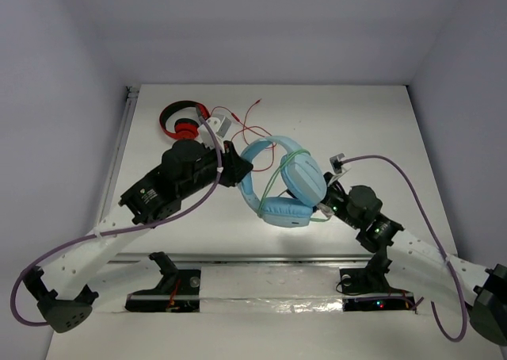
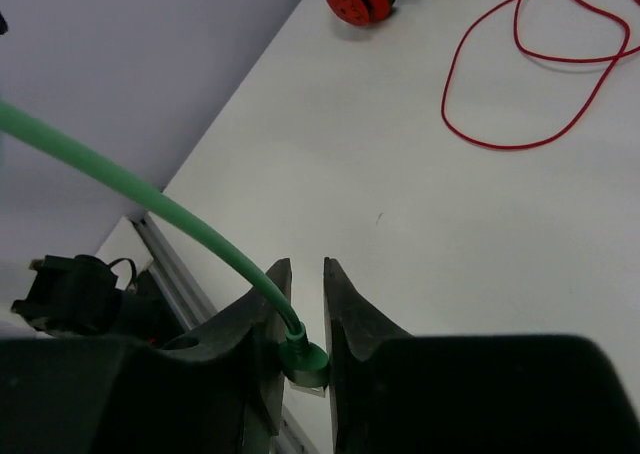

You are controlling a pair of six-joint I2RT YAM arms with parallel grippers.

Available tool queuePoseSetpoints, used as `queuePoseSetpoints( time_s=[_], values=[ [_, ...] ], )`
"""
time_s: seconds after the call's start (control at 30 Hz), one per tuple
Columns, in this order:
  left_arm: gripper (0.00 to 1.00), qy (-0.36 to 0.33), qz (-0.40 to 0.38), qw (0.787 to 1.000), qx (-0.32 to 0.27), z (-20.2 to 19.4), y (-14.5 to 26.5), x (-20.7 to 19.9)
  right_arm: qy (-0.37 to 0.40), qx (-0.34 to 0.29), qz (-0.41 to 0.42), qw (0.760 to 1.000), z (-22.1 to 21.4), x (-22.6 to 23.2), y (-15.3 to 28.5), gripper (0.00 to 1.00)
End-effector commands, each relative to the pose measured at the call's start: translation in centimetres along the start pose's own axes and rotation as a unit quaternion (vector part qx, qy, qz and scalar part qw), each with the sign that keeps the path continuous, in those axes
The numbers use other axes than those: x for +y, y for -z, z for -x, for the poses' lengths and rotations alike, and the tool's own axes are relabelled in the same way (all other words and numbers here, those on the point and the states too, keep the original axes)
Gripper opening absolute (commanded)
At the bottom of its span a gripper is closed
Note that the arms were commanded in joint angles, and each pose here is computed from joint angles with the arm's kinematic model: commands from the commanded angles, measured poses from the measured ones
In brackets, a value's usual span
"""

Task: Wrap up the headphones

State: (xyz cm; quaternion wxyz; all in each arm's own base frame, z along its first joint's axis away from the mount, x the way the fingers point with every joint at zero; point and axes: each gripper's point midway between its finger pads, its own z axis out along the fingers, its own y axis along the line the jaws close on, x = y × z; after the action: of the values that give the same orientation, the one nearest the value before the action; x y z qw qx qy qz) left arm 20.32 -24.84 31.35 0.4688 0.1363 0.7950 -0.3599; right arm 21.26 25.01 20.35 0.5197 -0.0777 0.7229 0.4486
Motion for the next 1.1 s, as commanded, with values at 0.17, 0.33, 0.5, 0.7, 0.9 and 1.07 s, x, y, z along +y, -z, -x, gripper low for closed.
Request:
queuePoseSetpoints(
  time_s=[0.17,0.33,0.5,0.7,0.9,1.07],
  values=[
    [0.00,0.159,-0.044,0.972,-0.168,6.6,-1.3,-1.7,-0.080,-0.062,0.041,0.994,1.6,1.4,0.5,0.00],
    [0.00,0.227,-0.029,0.945,-0.234,8.2,-3.6,-0.2,-0.144,-0.070,0.042,0.986,1.2,1.1,-0.4,0.00],
    [0.00,0.274,0.003,0.914,-0.300,9.8,-4.6,2.2,-0.197,-0.078,0.060,0.976,1.2,1.7,-1.0,0.00],
    [0.00,0.297,0.067,0.890,-0.339,9.8,-6.6,5.5,-0.277,-0.076,0.088,0.954,-0.4,3.0,-1.4,0.00],
    [0.00,0.290,0.101,0.890,-0.338,8.4,-9.0,7.5,-0.297,-0.052,0.136,0.944,-0.6,5.5,-2.2,0.00],
    [0.00,0.282,0.135,0.890,-0.331,6.2,-9.2,9.7,-0.299,-0.037,0.130,0.945,-1.5,5.3,-2.7,0.00]
  ],
)
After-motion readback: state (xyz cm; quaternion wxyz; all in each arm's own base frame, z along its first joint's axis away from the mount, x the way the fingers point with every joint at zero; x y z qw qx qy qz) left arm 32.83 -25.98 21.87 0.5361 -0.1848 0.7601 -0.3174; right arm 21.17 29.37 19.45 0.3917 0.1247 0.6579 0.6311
